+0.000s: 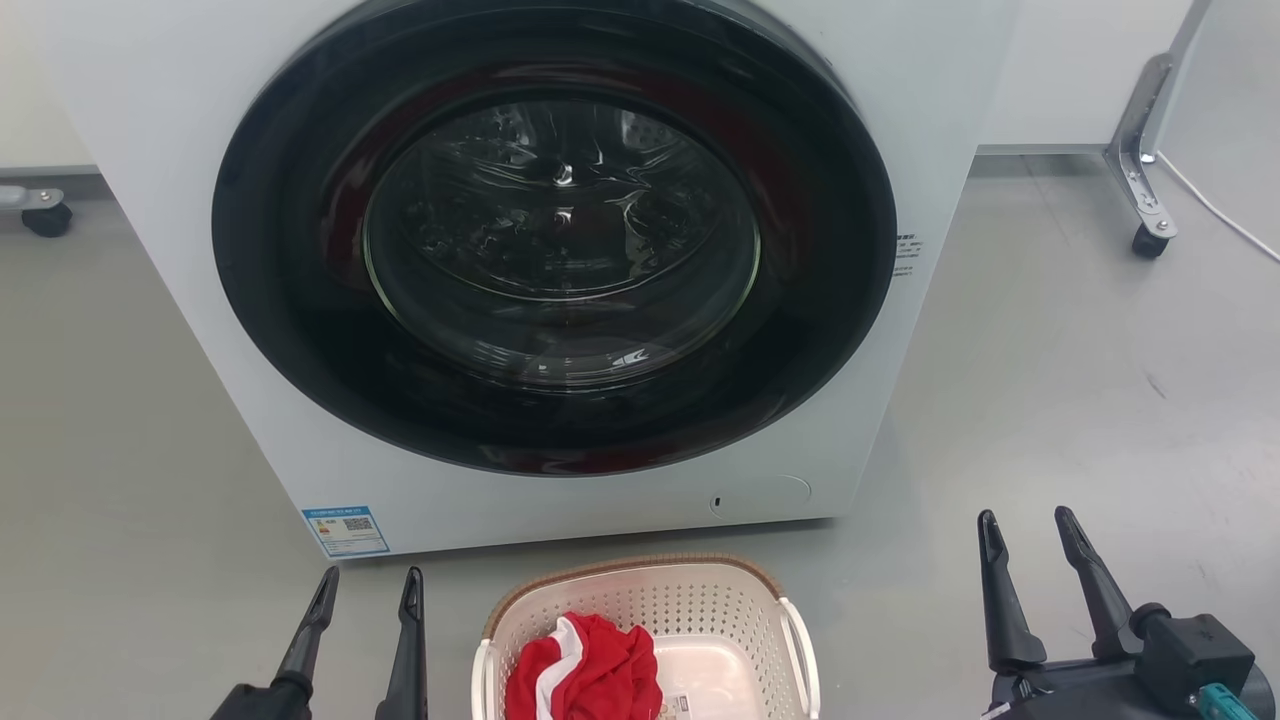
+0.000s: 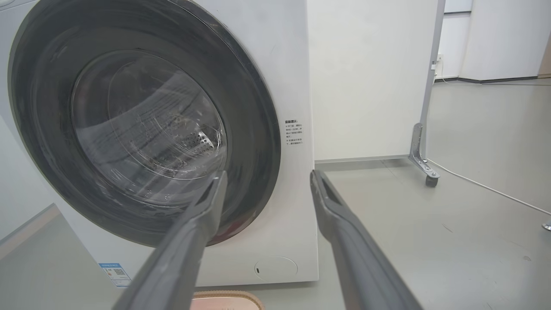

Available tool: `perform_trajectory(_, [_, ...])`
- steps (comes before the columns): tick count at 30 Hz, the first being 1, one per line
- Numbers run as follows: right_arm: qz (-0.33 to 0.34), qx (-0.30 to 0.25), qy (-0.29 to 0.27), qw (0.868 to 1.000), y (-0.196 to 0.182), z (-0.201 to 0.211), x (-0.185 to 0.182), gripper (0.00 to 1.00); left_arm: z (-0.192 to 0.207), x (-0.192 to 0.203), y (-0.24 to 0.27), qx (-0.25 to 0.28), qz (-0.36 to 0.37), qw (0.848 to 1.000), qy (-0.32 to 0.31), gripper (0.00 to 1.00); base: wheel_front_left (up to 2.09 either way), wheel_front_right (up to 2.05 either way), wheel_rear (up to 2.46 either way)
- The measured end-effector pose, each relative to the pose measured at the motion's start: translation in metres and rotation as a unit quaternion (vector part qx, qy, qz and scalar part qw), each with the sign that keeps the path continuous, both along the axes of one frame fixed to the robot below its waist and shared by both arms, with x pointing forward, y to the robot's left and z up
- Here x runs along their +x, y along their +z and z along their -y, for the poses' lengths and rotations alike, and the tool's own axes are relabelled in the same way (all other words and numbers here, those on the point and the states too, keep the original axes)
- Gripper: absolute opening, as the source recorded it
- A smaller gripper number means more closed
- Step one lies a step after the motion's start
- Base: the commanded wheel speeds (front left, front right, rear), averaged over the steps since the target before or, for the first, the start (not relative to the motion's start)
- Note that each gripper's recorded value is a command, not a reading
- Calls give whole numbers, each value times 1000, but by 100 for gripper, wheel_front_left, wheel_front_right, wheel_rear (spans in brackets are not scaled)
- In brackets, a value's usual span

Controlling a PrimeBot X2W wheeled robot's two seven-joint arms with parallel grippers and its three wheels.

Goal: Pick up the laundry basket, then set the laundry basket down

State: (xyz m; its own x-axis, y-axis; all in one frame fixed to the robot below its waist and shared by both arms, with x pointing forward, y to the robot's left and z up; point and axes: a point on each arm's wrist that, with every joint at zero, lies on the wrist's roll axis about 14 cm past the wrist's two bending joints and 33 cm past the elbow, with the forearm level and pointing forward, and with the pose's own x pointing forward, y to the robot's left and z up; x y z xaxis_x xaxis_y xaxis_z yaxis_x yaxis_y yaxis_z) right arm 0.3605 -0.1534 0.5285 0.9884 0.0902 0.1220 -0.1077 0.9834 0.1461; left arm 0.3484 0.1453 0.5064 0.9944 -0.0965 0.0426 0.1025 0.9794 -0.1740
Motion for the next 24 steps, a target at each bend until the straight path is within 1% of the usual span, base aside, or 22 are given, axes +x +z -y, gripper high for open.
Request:
perform_trajectory(4, [-5, 0, 1, 1000, -4, -1, -2, 100, 0, -2, -1, -3, -5, 1000, 4, 100, 0, 0, 0])
perform_trajectory(16, [0, 2, 1, 1000, 1, -1, -1, 100, -1, -3, -1, 0, -13, 1000, 8, 100, 0, 0, 0])
perform_trajectory(17, [-2, 2, 2, 1000, 0, -2, -1, 0, -1, -3, -1, 1, -15, 1000, 8, 0, 0, 0, 0])
perform_trajectory(20, [-23, 4, 2, 1000, -14, -4, -5, 0, -1, -6, -14, 1, -35, 999, 9, 0, 0, 0, 0])
perform_trajectory(24, [-38, 10, -1, 999, -23, -4, -8, 0, -2, -9, -21, -5, -48, 999, 12, 0, 0, 0, 0])
